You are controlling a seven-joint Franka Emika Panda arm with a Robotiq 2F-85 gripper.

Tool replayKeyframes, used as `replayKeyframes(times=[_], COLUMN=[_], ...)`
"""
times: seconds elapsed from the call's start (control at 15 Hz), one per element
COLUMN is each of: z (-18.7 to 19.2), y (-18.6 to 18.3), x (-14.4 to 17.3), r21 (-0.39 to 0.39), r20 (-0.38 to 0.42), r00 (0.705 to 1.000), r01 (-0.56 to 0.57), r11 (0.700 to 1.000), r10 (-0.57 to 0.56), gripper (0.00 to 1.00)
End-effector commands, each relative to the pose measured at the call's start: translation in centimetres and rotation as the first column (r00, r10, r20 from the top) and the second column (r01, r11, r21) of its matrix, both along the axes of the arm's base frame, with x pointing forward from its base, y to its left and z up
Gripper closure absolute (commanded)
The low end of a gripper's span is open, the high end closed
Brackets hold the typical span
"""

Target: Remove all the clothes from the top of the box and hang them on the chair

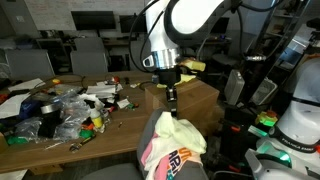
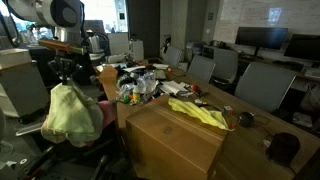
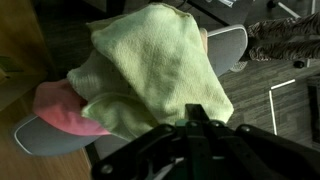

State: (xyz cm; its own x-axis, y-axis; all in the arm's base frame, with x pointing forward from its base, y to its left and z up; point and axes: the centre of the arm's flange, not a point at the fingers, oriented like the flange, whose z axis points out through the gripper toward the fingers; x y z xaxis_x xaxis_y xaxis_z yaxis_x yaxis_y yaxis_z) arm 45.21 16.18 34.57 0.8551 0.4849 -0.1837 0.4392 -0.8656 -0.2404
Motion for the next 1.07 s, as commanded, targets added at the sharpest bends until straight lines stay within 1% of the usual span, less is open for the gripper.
replayKeyframes(times=[0.0, 0.47, 0.53, 0.6, 0.73, 0.87, 1.0], z=[0.5, 1.0, 1.2, 1.4, 2.3, 3.8, 6.1], y=[-0.4, -0.9, -1.0, -1.3, -1.9, -3.1, -5.0], x=[0.0, 0.0, 0.0, 0.0, 0.1, 0.6, 1.5], r21=[0.033, 0.065, 0.066, 0.068, 0.063, 0.044, 0.036], r20=[-0.010, -0.006, -0.001, 0.003, 0.021, 0.055, 0.100], r00=[1.000, 0.998, 0.997, 0.997, 0.994, 0.988, 0.966], r01=[0.030, 0.069, 0.074, 0.081, 0.101, 0.144, 0.235], r11=[0.999, 0.996, 0.995, 0.994, 0.993, 0.989, 0.971], r10=[-0.030, -0.068, -0.074, -0.082, -0.103, -0.146, -0.237], gripper=[0.67, 0.13, 0.06, 0.01, 0.00, 0.00, 0.00])
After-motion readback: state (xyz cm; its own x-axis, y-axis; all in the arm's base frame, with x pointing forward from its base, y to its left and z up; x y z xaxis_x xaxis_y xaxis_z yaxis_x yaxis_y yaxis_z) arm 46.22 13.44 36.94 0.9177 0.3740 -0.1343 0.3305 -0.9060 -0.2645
